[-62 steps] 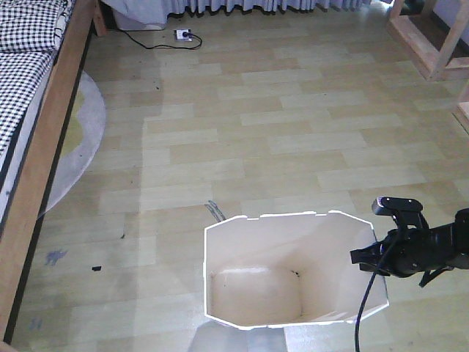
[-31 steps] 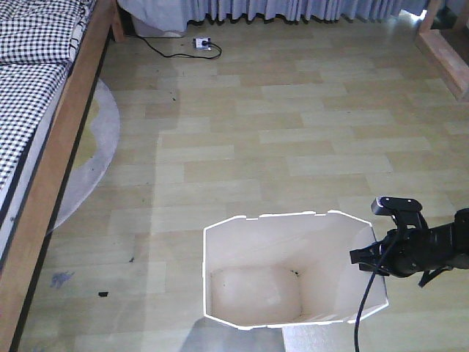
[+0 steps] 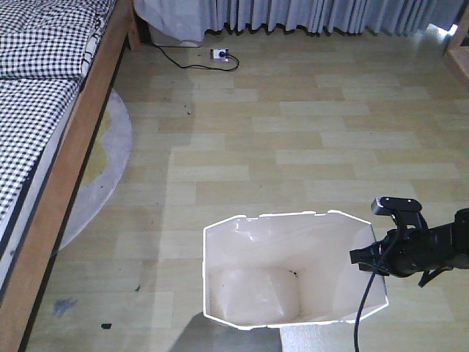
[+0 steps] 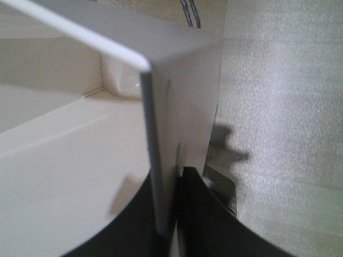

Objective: Move trash bin to bedside with robot
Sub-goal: 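Drive toward the curtains beside the bed, dragging the bin along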

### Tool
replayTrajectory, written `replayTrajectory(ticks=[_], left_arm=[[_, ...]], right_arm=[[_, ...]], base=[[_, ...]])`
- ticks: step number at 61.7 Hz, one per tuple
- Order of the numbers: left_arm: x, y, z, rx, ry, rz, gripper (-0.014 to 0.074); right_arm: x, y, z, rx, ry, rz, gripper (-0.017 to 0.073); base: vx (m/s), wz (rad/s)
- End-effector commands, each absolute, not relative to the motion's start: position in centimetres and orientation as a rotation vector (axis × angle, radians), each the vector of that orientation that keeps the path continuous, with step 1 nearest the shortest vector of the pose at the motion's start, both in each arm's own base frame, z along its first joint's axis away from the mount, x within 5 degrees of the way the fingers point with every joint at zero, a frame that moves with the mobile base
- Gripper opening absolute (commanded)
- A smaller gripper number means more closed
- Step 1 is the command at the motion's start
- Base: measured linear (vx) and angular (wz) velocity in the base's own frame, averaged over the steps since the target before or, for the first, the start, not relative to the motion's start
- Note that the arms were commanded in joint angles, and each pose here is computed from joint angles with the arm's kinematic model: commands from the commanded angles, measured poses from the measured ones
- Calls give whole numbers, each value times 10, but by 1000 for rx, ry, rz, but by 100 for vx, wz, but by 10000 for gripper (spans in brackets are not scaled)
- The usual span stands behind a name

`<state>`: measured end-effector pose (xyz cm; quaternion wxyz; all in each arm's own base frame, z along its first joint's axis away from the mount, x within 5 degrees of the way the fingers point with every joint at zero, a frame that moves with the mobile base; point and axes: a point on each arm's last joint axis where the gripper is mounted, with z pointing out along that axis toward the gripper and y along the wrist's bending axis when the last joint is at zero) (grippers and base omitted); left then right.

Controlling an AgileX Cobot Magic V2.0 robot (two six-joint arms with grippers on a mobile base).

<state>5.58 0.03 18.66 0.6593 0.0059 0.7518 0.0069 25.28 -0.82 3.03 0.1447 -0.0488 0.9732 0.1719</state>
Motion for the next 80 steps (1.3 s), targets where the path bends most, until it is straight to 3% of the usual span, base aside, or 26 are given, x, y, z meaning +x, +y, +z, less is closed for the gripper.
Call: replayTrajectory(ticks=[1, 80], left_arm=[[56, 0, 187, 13, 1639, 10, -6], [56, 0, 187, 13, 1640, 10, -6]], right_arm=[[266, 4, 55, -125, 2621, 718, -5], [266, 4, 55, -125, 2621, 718, -5]], base=[[25, 3], [29, -2]])
